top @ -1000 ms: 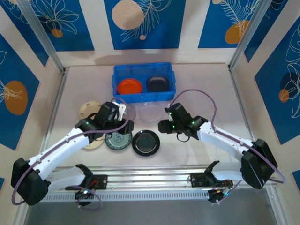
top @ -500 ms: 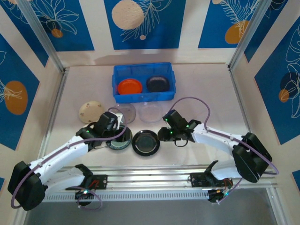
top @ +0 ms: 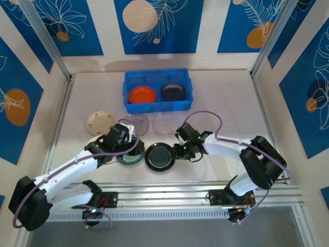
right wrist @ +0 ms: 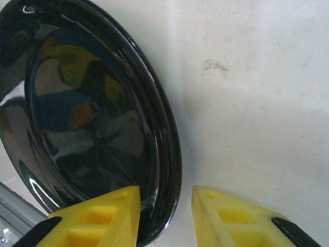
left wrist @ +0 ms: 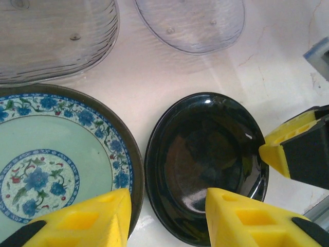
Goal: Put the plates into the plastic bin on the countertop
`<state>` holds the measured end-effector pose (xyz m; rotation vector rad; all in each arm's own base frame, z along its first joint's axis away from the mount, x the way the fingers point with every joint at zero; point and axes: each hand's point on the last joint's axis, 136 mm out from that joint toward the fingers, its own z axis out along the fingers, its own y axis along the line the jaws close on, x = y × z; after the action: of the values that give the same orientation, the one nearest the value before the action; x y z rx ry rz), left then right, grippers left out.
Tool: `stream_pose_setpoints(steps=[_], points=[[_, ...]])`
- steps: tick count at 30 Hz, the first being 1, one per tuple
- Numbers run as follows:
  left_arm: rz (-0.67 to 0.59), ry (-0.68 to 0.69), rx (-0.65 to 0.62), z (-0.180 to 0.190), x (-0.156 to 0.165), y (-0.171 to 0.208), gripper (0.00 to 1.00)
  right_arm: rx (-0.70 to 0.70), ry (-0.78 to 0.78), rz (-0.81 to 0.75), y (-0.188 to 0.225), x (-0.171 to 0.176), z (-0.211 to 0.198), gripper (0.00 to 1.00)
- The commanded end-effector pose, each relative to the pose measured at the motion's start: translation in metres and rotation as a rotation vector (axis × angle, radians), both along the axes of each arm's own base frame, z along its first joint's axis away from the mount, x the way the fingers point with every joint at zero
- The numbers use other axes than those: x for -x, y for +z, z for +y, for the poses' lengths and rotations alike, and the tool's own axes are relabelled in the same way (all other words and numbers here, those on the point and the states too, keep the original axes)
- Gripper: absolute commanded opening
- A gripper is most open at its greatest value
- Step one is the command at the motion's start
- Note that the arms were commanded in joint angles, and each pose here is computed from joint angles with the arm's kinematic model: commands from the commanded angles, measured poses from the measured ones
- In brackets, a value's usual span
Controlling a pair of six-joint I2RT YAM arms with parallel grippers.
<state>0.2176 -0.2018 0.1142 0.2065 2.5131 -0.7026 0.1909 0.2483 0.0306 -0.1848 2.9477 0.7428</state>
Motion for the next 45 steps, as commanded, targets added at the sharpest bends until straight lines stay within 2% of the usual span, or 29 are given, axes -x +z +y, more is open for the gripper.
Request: stream_pose_setpoints(steps=[1, 12, 31, 35, 39, 45], points=[[0.017, -0.005, 0.012, -0.004, 0.003, -0.006, 0.43, -0.047, 0.006, 0.022, 0.006, -0.002, 0.010, 0.33], [0.017, -0.014, -0.013, -0.001, 0.004, -0.009, 0.42, -0.053, -0.005, 0.065, -0.005, -0.001, 0.013, 0.30], [0.038, -0.037, -0.017, -0.009, 0.001, -0.019, 0.41, -0.092, -0.047, 0.054, -0.012, 0.000, -0.001, 0.19], [0.036, -0.039, -0.017, -0.010, 0.000, -0.020, 0.41, -0.108, -0.052, 0.049, -0.010, 0.002, -0.005, 0.13], [0.033, -0.043, -0.019, -0.011, -0.002, -0.020, 0.41, -0.108, -0.058, 0.027, -0.003, 0.004, -0.012, 0.00], [0.011, -0.119, 0.008, -0.024, -0.002, -0.009, 0.44, -0.155, -0.067, -0.036, 0.023, 0.002, -0.020, 0.00]])
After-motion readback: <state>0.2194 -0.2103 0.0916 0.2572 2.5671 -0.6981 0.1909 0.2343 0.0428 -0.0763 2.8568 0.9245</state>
